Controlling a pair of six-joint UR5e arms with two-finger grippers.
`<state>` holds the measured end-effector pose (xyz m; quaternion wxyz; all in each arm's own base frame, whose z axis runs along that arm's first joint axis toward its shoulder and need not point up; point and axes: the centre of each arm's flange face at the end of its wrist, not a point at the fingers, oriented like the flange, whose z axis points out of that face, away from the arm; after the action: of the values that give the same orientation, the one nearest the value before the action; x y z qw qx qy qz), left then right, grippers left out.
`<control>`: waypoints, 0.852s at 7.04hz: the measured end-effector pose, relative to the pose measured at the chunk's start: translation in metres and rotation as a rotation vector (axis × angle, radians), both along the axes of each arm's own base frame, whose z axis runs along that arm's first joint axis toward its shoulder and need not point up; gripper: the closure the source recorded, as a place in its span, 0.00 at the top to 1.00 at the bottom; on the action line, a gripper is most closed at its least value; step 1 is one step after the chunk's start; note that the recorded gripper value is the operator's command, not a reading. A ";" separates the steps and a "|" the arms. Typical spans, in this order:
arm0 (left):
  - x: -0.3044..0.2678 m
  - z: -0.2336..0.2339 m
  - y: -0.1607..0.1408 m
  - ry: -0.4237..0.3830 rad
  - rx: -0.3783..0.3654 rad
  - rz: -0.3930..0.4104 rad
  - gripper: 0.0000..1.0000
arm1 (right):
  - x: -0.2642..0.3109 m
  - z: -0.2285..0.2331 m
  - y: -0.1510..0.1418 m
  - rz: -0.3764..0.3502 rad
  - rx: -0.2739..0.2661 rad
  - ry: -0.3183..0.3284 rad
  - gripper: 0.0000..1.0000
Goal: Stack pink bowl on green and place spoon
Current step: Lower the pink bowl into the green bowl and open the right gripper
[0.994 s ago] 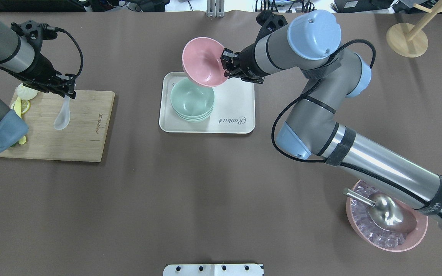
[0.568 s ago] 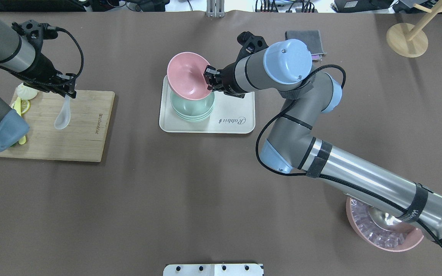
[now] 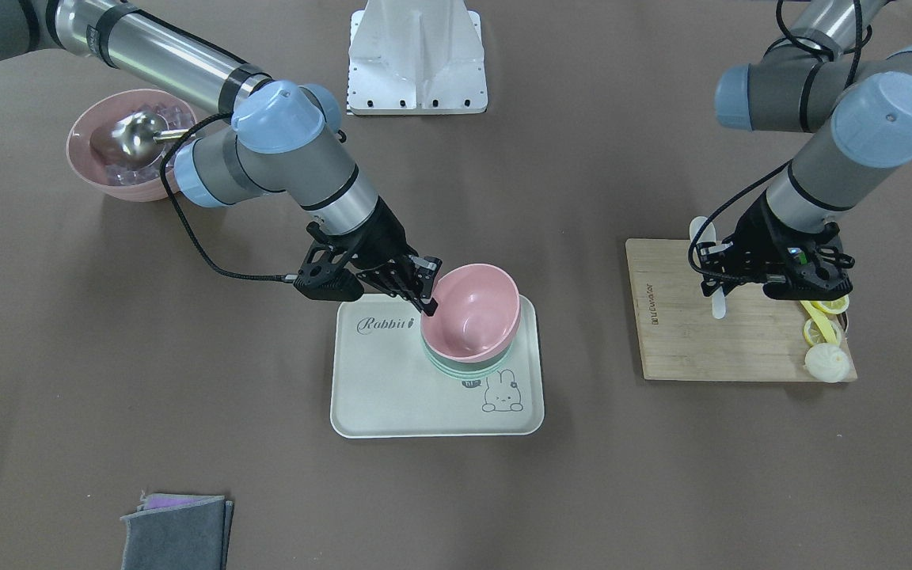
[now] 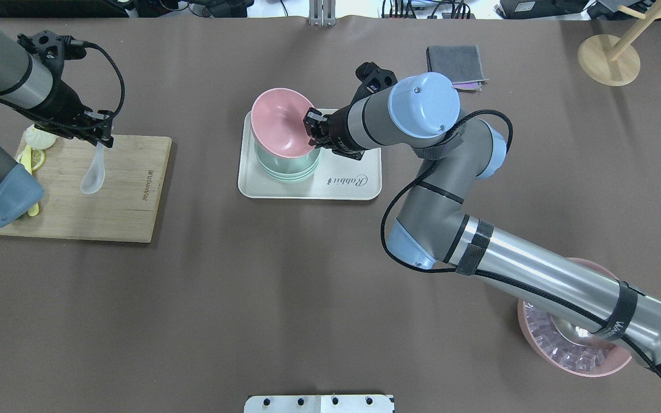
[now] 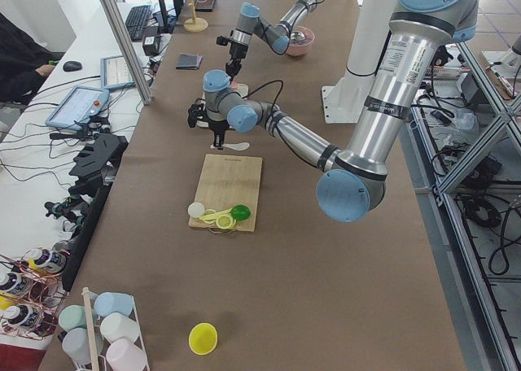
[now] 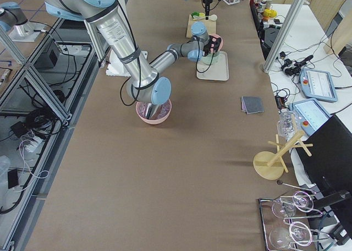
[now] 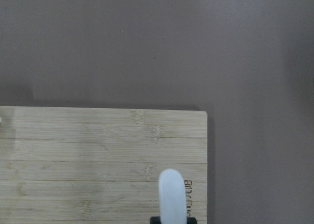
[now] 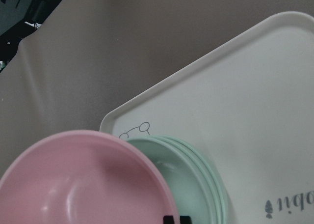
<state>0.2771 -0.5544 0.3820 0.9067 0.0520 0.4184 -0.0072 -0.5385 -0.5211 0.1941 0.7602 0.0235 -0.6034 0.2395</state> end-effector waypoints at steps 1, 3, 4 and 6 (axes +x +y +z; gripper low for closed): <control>0.000 0.000 0.000 0.000 0.000 0.000 0.00 | -0.002 0.003 0.002 0.005 -0.034 -0.005 0.00; 0.000 -0.002 0.000 0.002 0.002 0.000 0.00 | -0.005 0.005 0.006 0.007 -0.061 -0.006 0.00; 0.000 -0.002 0.000 0.003 0.001 0.000 0.00 | -0.005 0.004 0.007 0.006 -0.065 -0.003 0.00; 0.000 -0.002 0.000 0.003 0.001 0.001 0.00 | -0.004 0.003 0.007 0.006 -0.066 -0.003 0.37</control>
<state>0.2772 -0.5540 0.3804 0.9060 0.0520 0.4200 -0.0065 -0.5430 -0.5138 0.1968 0.7589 0.0000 -0.5963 0.2618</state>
